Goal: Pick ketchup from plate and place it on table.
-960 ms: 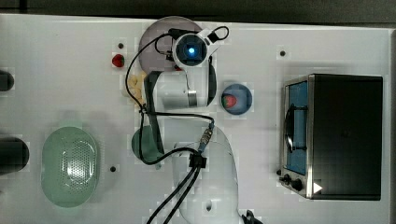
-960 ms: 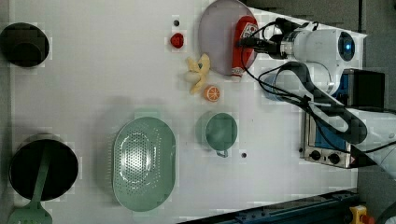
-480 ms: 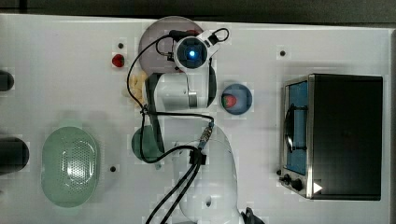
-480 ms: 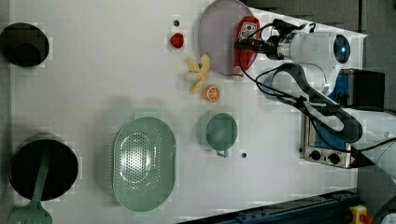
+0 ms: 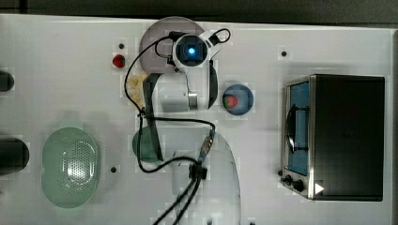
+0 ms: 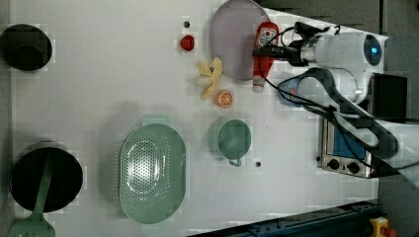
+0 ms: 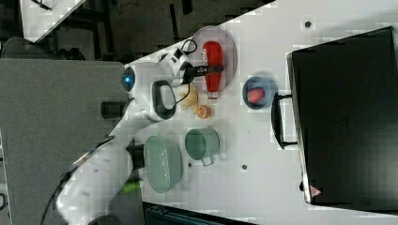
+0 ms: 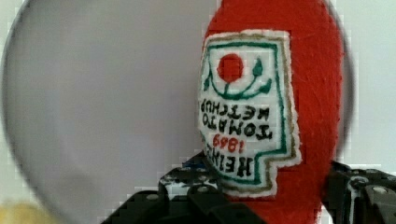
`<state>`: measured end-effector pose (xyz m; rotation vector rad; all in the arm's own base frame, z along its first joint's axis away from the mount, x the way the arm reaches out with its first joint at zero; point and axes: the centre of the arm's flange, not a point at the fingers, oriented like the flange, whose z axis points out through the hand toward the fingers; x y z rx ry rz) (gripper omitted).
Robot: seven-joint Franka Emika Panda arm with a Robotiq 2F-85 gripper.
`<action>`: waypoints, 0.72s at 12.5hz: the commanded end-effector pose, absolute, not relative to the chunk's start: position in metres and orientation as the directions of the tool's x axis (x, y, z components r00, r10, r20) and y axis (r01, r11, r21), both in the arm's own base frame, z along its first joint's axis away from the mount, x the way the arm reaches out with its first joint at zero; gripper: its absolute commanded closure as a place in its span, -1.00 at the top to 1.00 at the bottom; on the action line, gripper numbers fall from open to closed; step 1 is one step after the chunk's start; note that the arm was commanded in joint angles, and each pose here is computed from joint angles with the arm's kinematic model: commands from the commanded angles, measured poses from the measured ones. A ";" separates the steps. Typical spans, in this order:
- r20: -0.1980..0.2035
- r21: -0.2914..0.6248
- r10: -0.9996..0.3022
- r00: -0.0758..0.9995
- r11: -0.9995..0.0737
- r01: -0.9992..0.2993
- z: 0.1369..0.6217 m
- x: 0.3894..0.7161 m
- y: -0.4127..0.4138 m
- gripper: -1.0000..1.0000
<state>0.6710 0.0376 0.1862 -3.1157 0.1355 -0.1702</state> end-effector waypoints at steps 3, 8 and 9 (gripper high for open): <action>0.190 0.005 -0.093 0.977 -0.995 -0.095 0.355 0.653 0.023 0.23; 0.095 0.042 -0.134 0.986 -0.989 -0.139 0.385 0.586 0.005 0.23; 0.080 0.047 -0.141 0.987 -0.988 -0.145 0.381 0.573 0.001 0.23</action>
